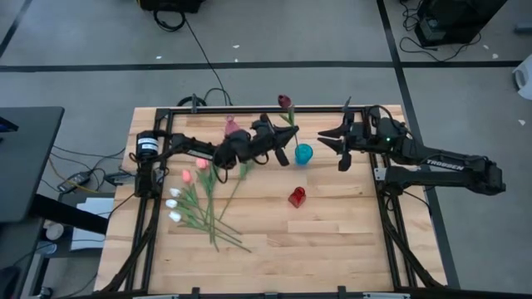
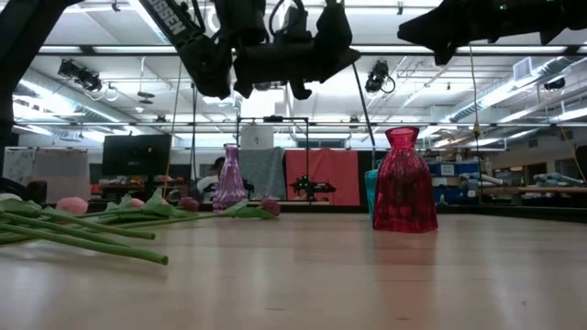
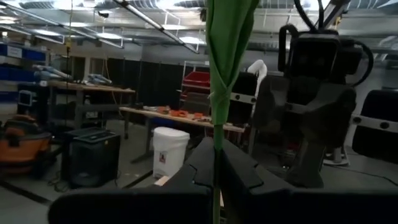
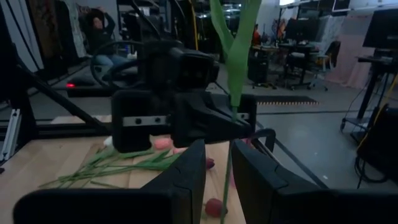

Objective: Sort flowers into vase by color
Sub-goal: Put the left red tulip into the blue vase

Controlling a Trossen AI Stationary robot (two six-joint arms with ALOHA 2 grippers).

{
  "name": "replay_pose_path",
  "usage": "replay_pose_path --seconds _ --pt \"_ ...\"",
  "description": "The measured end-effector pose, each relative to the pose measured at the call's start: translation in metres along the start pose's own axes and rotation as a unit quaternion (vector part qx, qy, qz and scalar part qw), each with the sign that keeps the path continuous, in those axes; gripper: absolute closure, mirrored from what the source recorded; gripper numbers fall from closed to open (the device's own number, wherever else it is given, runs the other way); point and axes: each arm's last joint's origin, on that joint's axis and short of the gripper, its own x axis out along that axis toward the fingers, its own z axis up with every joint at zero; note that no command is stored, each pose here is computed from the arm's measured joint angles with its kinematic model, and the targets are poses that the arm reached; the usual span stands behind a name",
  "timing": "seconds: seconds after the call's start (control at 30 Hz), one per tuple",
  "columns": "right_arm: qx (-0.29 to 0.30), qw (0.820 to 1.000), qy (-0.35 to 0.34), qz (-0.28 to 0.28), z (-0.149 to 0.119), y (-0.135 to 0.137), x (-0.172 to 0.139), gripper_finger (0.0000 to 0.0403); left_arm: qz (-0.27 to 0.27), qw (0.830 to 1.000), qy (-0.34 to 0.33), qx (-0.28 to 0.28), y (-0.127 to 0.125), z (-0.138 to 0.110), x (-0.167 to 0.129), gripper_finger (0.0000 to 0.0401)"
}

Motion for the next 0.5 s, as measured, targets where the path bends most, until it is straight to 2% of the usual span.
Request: replay_pose_path --seconds 0.27,0.4,0.5 --pt "-0.005 1.000 -0.007 0.015 0.002 0.004 -0.001 0.0312 0.011 1.000 -0.004 -0.008 0.016 0.003 0.004 0.0386" --pt "-0.005 1.000 -0.007 0.023 0.002 0.006 0.000 0.0312 0.007 1.000 -0.019 -0.013 0.015 0.005 0.012 0.0386" --pt "-0.006 1.000 -0.008 0.027 0.002 0.008 0.000 0.0312 0.001 1.000 -0.012 -0.016 0.013 -0.004 0.026 0.0386"
